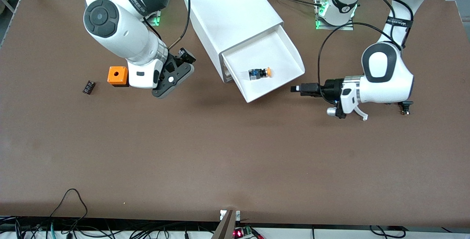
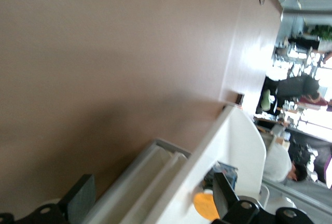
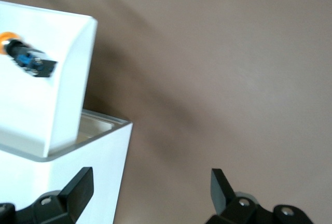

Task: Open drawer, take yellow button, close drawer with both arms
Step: 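Move the right gripper over the open drawer while the left gripper withdraws, then grasp the yellow-capped button in the drawer with the right gripper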

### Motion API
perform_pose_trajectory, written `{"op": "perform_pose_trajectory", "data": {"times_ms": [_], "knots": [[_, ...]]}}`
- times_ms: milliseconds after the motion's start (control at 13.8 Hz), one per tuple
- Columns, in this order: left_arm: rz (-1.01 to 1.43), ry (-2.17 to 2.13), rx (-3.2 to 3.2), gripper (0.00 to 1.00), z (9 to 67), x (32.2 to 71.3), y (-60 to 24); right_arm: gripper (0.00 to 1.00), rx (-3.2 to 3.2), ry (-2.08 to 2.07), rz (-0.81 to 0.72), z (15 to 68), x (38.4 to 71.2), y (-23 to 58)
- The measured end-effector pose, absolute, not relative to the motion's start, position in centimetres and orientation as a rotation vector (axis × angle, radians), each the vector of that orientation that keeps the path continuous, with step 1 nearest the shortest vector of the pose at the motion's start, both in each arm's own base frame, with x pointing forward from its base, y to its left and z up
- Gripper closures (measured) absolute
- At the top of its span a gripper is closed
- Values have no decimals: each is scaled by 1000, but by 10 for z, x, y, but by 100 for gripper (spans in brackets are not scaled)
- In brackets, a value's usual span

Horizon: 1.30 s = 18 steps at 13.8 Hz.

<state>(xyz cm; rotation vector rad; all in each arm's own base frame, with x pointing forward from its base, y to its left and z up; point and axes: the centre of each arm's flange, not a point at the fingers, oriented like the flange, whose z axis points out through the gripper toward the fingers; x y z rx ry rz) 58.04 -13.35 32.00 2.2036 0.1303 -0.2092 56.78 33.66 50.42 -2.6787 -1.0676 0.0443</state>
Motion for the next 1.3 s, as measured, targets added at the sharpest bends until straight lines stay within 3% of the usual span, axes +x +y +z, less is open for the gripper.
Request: {"op": "perform_pose_trajectory", "data": {"times_ms": [434, 869, 1303], "knots": [[-17, 234, 2261, 0, 354, 607, -55, 0, -2290, -1644, -67, 492, 562, 430], [55, -118, 2654, 0, 465, 620, -9, 0, -2185, -1972, -46, 461, 510, 522], [-63, 14, 3035, 0, 564, 595, 12, 0, -2156, -2053, -122, 428, 504, 562]]}}
